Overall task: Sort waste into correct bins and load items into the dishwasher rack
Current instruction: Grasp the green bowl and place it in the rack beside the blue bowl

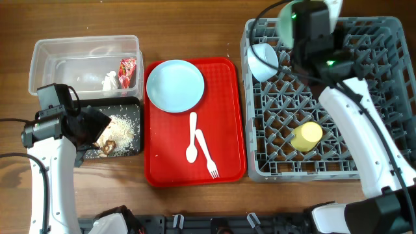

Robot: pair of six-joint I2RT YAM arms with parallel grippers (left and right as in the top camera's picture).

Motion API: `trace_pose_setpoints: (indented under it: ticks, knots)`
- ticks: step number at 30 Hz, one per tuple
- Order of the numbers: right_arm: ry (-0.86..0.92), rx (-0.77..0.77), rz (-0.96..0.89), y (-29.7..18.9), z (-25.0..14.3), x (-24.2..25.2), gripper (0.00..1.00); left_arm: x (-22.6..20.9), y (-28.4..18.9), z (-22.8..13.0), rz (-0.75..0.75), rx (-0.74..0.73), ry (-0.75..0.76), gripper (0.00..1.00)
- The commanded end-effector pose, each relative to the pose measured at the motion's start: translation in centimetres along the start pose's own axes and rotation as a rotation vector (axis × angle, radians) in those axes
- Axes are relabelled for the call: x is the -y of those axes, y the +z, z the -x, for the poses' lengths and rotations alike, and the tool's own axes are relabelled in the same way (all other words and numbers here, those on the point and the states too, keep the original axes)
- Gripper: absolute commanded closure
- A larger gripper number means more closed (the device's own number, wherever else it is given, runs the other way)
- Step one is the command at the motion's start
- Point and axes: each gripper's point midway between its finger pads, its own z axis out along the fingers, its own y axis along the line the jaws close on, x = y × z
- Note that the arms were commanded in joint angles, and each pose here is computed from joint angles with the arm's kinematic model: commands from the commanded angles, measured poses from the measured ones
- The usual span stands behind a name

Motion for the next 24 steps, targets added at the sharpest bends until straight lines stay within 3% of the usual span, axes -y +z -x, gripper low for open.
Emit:
trace_pose_setpoints:
  ticks: [1,6,11,16,17,19,24]
  knots:
    - [-0.21,-0.034,-0.275,3.1,-0.6,3.8,0.96,0.1,-0.3,0.2,-0.014,0.011,0.003,0.0]
    - [-0.402,-0.133,-0.45,8.4,-4.2,2.1,0.96,0.2,-0.3,0.3,-0.016,0.014,0.003,0.0]
    - [-0.516,-0.197,-0.387,11.5,-8.5,-2.3,0.96,0.2,-0.3,0.3,-0.017,0.015,0.003,0.0]
    - [-0.489,-0.194,-0.293,11.0,-9.8,-5.2,0.96,0.4,-0.3,0.6,-0.026,0.026,0.002,0.0]
    - [-0.477,-0.199,-0.264,10.6,-10.3,-6.1,0.93,0.5,-0.3,0.7,-0.029,0.029,0.002,0.0]
    - [-0.467,-0.22,-0.2,9.9,-11.4,-7.6,0.66,0.5,-0.3,0.7,-0.029,0.028,0.002,0.0]
    - [-0.34,-0.333,0.022,7.4,-13.6,-9.6,0.4,0.5,-0.3,0.7,-0.029,0.029,0.002,0.0]
